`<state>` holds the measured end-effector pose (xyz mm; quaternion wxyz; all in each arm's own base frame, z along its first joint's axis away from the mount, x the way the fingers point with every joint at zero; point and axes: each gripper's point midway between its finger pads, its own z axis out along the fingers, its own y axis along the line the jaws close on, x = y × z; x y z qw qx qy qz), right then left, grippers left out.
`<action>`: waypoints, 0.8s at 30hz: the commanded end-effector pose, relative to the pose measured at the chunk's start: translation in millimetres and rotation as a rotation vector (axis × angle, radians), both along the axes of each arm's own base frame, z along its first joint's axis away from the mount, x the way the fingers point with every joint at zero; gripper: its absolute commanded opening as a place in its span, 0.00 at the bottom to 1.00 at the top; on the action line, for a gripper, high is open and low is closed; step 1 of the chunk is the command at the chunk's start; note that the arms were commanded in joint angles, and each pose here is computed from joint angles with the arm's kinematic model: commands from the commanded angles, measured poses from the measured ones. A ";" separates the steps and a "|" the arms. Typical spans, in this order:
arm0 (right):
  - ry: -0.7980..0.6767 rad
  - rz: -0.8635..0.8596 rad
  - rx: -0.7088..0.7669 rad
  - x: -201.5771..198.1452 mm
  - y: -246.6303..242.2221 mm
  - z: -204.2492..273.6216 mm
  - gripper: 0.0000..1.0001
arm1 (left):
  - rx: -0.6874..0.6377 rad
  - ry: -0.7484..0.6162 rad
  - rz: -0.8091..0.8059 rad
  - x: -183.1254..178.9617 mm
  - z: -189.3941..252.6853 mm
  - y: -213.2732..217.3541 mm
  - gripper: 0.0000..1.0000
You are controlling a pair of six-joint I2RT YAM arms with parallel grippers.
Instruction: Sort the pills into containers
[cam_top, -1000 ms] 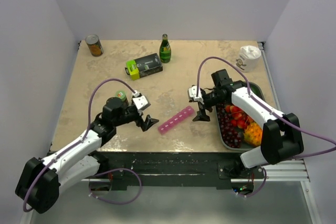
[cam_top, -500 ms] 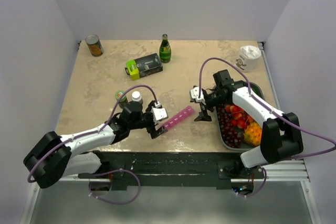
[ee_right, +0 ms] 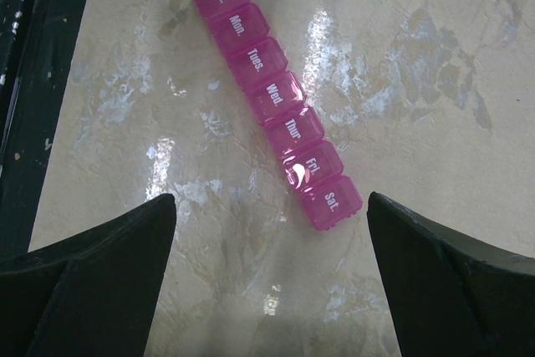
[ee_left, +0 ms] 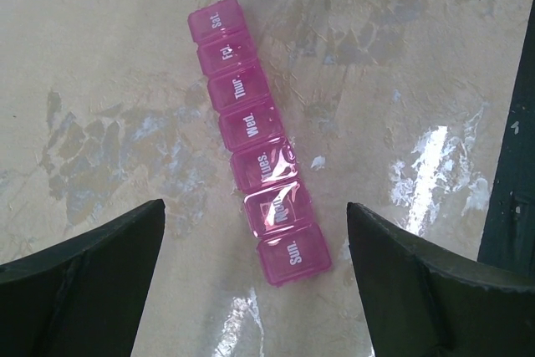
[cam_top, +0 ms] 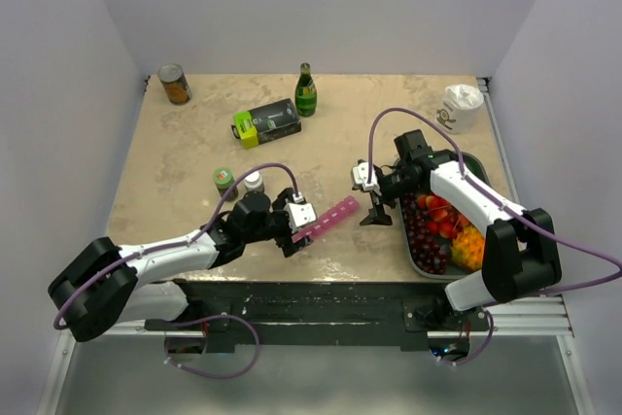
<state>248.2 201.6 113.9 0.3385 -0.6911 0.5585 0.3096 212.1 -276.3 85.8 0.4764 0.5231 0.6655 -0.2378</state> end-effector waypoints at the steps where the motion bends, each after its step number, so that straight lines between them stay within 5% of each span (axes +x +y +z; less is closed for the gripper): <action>1: -0.012 0.016 0.011 -1.7 0.7 -0.1 0.99 | -0.064 -0.091 0.013 16.5 26.7 -15.5 0.94; 24: -0.003 0.017 -0.006 -2.0 -1.2 -8.5 0.99 | -0.032 -0.092 -0.005 18.6 3.2 -33.8 0.93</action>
